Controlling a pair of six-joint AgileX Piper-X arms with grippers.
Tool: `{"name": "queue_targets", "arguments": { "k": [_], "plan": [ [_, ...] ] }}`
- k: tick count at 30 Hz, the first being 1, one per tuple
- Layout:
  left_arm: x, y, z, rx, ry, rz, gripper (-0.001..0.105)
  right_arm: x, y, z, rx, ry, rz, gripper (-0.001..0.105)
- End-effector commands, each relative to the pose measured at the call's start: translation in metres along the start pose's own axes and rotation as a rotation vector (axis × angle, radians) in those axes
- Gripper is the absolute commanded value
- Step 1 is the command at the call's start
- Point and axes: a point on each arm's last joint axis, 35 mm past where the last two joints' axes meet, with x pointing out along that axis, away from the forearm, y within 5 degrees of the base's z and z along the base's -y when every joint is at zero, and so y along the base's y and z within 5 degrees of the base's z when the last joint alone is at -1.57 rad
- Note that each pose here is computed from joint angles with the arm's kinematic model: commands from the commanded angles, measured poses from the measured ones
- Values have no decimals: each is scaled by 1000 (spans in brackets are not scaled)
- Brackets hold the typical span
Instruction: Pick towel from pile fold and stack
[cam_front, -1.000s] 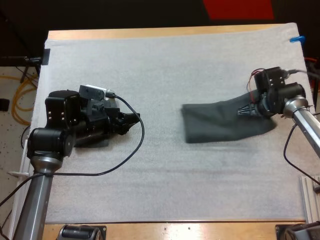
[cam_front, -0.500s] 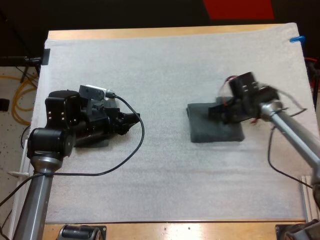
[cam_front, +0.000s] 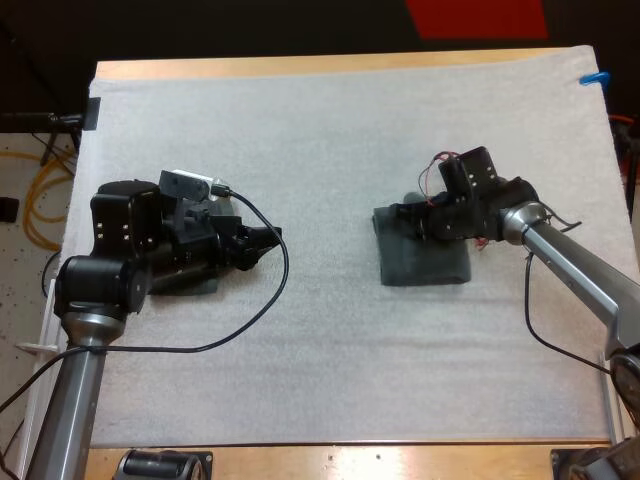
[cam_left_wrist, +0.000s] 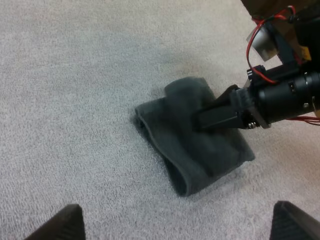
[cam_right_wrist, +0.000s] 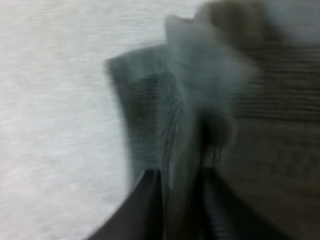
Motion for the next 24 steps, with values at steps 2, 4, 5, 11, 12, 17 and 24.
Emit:
{"name": "queue_targets", "arguments": {
  "k": [2, 4, 5, 11, 12, 17, 24],
  "plan": [
    [-1, -2, 1, 0, -3, -12, 72, -6, 6, 7, -22, -33, 96, 64],
    [-1, -2, 1, 0, -3, -12, 72, -10, 12, 9, -49, -41, 190, 87],
    [-1, -2, 1, 0, -3, -12, 72, -11, 13, 9, -61, -38, 212, 89],
    [-1, -2, 1, 0, -3, -12, 72, -22, 18, 8, -98, -27, 258, 86],
    [-1, -2, 1, 0, -3, -12, 72, -26, 19, 7, -115, -26, 255, 83],
    [-1, -1, 1, 10, -5, -8, 72, -61, 28, 4, -229, -73, 159, 72],
    [35, -6, 2, -9, 63, -22, 72, -139, 44, -11, -388, -190, -81, 72]
  ]
}}
